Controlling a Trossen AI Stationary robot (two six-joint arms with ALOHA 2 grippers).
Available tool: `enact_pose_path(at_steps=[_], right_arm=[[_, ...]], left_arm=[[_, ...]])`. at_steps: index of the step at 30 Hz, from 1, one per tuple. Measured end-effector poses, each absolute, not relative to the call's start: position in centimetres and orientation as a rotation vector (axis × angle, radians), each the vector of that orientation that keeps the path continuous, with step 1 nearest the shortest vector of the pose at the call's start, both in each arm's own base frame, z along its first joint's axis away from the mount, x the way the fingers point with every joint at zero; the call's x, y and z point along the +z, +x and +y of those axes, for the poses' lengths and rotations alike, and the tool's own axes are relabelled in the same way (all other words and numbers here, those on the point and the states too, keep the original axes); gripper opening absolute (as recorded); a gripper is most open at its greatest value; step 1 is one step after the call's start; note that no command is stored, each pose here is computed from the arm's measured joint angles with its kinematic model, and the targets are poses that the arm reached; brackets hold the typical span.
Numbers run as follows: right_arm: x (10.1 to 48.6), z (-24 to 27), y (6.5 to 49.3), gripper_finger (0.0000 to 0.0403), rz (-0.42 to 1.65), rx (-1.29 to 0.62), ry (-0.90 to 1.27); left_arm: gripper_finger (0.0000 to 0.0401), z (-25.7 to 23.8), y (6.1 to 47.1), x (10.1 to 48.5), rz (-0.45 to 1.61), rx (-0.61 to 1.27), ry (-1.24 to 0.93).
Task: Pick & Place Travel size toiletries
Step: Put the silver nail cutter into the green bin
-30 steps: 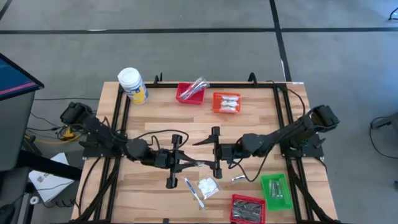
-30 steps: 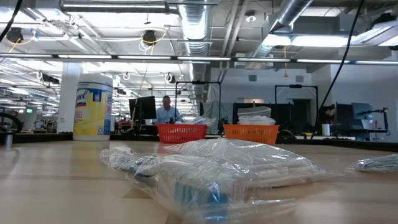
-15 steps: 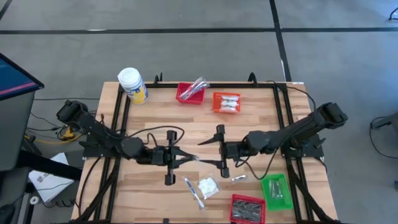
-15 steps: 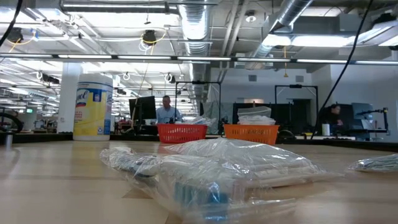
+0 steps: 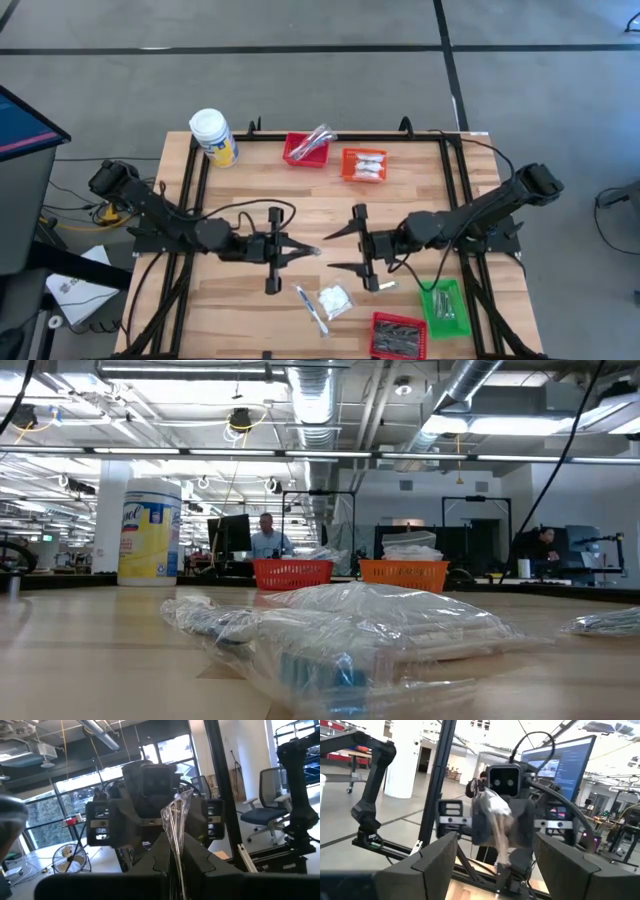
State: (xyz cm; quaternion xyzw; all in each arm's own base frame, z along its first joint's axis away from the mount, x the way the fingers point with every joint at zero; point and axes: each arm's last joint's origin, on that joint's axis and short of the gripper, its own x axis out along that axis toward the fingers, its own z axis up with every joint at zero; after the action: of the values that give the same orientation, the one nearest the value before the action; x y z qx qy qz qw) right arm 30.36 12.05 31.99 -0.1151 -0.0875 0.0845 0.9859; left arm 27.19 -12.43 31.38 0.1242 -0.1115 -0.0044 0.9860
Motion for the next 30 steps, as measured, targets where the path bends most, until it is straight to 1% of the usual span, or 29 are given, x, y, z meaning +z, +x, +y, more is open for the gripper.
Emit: enact_pose_path(at_steps=[9, 17, 27, 30], right_arm=[[32.0, 11.9, 30.4, 0.0255, -0.175, 0.163, -0.232], [31.9, 11.9, 30.5, 0.0255, -0.170, 0.164, -0.224], [30.2, 11.3, 32.3, 0.0255, -0.177, 0.125, -0.206], [30.4, 11.2, 32.2, 0.0255, -0.189, 0.122, -0.207]], left_arm=[[0.0008, -11.8, 28.3, 30.6, -0.212, -0.022, 0.248], [0.0008, -11.6, 28.4, 30.6, -0.217, -0.019, 0.241], [0.0008, -11.3, 28.9, 30.2, -0.209, -0.016, 0.219], [0.0008, -11.2, 28.9, 30.2, -0.206, -0.005, 0.219]])
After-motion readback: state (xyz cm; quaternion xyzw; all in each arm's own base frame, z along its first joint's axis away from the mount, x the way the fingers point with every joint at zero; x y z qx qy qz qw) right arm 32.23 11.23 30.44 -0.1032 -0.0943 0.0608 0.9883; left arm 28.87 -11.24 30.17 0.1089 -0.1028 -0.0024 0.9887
